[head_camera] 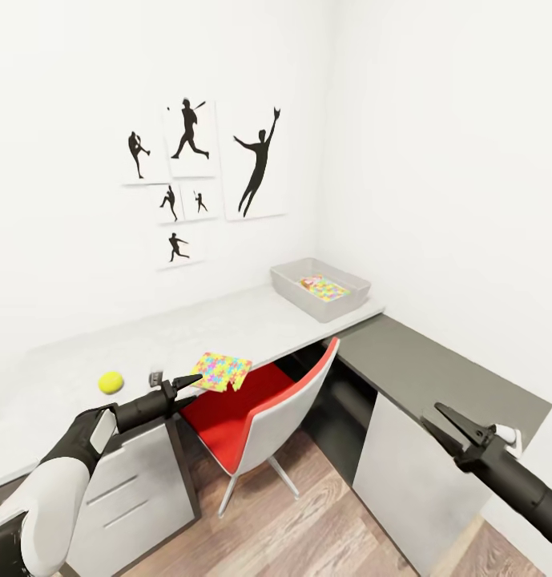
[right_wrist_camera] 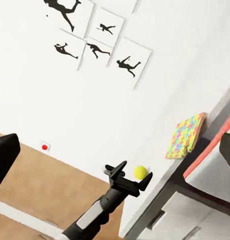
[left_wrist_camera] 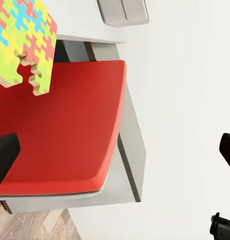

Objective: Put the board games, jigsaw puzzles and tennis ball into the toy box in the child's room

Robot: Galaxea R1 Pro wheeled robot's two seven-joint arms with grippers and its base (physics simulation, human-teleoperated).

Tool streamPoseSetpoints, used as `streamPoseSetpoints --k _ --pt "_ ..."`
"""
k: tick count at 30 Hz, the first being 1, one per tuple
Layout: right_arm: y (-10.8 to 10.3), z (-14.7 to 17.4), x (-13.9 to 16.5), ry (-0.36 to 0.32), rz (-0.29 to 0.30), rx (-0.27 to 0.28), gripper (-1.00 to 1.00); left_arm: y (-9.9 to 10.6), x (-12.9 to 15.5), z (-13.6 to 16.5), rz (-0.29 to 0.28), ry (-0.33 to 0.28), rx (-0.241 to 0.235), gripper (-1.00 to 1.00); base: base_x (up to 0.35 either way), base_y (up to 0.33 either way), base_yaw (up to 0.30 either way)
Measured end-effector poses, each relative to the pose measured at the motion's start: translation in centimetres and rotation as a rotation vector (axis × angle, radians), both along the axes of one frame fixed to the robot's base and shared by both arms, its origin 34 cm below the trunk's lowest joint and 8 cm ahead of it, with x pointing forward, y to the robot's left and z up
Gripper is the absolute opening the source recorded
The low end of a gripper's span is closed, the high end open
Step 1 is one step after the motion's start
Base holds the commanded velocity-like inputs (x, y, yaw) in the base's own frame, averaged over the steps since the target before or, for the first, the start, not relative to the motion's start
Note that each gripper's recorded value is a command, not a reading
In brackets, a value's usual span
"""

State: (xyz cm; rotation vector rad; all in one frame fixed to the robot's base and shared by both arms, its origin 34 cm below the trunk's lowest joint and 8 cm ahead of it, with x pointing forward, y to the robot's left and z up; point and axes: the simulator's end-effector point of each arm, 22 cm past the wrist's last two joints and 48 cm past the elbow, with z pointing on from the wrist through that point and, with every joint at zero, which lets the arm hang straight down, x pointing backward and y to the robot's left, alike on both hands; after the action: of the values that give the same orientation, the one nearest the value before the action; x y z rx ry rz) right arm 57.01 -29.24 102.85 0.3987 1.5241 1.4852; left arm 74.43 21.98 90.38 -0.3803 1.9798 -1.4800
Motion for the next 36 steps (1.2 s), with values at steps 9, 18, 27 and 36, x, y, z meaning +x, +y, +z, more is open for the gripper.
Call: streamPoseSetpoints --k 9,18,27,36 --pt "-0.9 -4.3 1.2 0.123 -0.058 -0.067 1.0 -0.2 0.0 -1.3 -0.002 0.001 -0.002 1.0 0.0 0.0 0.0" --pt "-1.3 -7.7 1.8 0.207 -0.098 -0.099 1.0 -0.3 0.0 -2.8 -0.004 0.002 -0.001 1.0 0.0 0.0 0.0" --pt "-1.2 -8.6 1.8 0.196 -0.094 -0.072 1.0 -0.6 0.1 -4.3 -0.005 0.0 0.002 1.0 0.0 0.0 0.0" --pt "-0.5 -10.2 1.8 0.196 -0.077 -0.072 1.0 -0.2 0.1 -5.6 0.0 -0.007 0.001 1.0 0.0 0.0 0.0"
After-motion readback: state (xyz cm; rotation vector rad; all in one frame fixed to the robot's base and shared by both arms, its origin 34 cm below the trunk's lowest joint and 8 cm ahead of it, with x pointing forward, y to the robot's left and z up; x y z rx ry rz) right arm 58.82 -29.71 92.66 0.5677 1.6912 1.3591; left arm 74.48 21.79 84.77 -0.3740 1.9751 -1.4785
